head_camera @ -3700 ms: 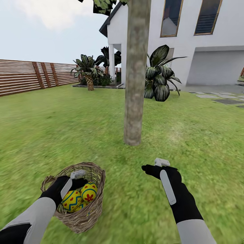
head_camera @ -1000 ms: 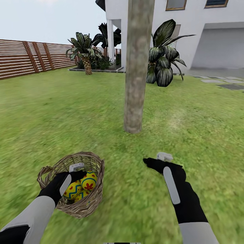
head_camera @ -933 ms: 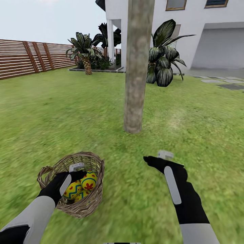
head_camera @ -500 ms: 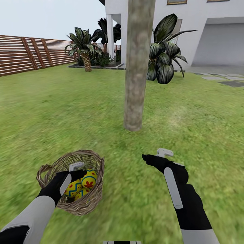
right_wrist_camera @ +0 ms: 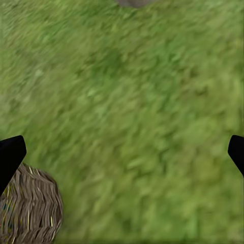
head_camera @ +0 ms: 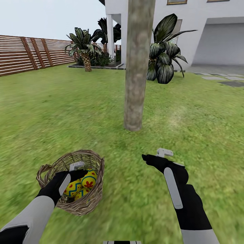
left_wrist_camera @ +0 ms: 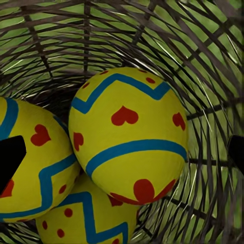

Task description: Take the three Easter eggs out of the wicker basket on the lawn in the garden, then place them on the lawn next to a single tree (choose any tree) so that all three eggs are next to the same tree and none are left in the basket.

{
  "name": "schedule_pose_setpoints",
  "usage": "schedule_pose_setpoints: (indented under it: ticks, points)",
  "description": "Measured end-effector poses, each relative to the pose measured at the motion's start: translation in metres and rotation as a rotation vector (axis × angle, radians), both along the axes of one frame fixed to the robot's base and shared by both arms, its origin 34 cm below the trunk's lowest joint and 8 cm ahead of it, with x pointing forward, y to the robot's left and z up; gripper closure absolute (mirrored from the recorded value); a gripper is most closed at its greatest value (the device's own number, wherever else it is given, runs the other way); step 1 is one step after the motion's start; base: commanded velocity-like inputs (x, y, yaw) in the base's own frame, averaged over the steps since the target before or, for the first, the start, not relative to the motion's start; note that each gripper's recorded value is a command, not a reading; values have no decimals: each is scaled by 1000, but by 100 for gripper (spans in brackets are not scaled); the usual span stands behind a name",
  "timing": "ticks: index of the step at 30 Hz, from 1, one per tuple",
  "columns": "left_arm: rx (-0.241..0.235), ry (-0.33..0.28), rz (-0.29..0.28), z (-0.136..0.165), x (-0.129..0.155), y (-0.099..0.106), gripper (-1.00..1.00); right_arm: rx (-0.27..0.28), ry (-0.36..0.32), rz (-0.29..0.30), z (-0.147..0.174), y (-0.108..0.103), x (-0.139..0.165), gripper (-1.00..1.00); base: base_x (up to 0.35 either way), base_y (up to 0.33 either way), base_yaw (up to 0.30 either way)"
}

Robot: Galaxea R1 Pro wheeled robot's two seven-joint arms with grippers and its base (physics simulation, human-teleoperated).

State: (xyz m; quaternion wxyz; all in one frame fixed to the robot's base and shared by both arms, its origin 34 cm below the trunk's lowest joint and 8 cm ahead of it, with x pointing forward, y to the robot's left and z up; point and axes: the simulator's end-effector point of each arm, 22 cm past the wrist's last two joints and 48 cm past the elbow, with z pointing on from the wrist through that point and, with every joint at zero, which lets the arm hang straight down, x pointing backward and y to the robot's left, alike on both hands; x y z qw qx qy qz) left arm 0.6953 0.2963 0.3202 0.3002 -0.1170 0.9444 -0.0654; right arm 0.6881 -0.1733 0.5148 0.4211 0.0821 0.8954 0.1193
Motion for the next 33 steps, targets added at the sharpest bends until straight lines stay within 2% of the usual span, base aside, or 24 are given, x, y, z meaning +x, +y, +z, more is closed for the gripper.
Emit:
schedule_pose_setpoints:
  ticks: [17, 24, 33]
  points:
    - [-6, 63, -5, -41, -13, 0, -100, 6, 67, 1, -42, 1, -1, -100, 0, 0, 0]
    - [-6, 60, -5, -40, -12, 0, -100, 7, 67, 1, -42, 1, -1, -100, 0, 0, 0]
    - [-6, 84, -5, -55, -18, -1, -100, 7, 92, 1, -57, 1, -2, -100, 0, 0, 0]
